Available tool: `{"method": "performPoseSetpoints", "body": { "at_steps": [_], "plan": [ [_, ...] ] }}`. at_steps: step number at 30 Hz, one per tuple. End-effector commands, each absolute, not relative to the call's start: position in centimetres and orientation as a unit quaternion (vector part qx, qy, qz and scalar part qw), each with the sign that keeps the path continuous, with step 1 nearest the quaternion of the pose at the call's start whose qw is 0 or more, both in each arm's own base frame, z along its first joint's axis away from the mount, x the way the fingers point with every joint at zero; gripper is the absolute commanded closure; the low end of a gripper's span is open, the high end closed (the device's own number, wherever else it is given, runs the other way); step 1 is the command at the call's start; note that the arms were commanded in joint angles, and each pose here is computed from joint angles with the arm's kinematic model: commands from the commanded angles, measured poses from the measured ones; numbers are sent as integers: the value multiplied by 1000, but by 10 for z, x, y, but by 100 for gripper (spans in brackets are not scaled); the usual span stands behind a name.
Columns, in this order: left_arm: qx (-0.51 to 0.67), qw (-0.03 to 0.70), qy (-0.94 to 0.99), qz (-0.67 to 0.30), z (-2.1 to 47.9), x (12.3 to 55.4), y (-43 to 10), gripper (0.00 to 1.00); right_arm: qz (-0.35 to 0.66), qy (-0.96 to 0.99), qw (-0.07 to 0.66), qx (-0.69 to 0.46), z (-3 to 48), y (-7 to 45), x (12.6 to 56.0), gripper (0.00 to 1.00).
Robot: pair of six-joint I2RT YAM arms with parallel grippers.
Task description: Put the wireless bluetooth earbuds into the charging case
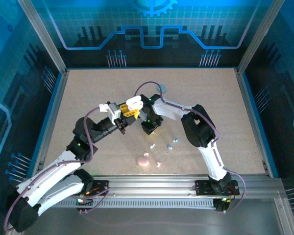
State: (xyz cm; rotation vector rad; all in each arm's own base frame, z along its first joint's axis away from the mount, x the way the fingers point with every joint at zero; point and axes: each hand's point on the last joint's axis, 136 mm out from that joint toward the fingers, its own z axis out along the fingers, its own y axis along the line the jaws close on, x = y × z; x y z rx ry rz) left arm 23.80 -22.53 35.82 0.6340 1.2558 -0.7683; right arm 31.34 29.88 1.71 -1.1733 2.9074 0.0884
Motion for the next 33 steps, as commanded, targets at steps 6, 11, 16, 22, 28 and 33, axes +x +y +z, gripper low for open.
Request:
{"method": "performPoseSetpoints", "body": {
  "at_steps": [6,11,16,22,28,33],
  "plan": [
    [285,706,542,-355,376,231,-226,77,10,928,-23,-373,10,296,301,60],
    [284,707,542,-355,377,232,-226,77,11,928,-28,-371,9,296,297,63],
    [284,706,543,-355,376,232,-226,77,11,930,-29,-366,10,294,297,67],
    [284,704,545,-355,375,234,-227,77,11,933,-24,-360,12,294,299,70],
    [282,704,547,-354,374,235,-227,77,35,942,12,-333,35,293,309,70],
    [276,702,555,-351,369,240,-227,77,79,954,67,-282,71,280,323,70]
  ]
}}
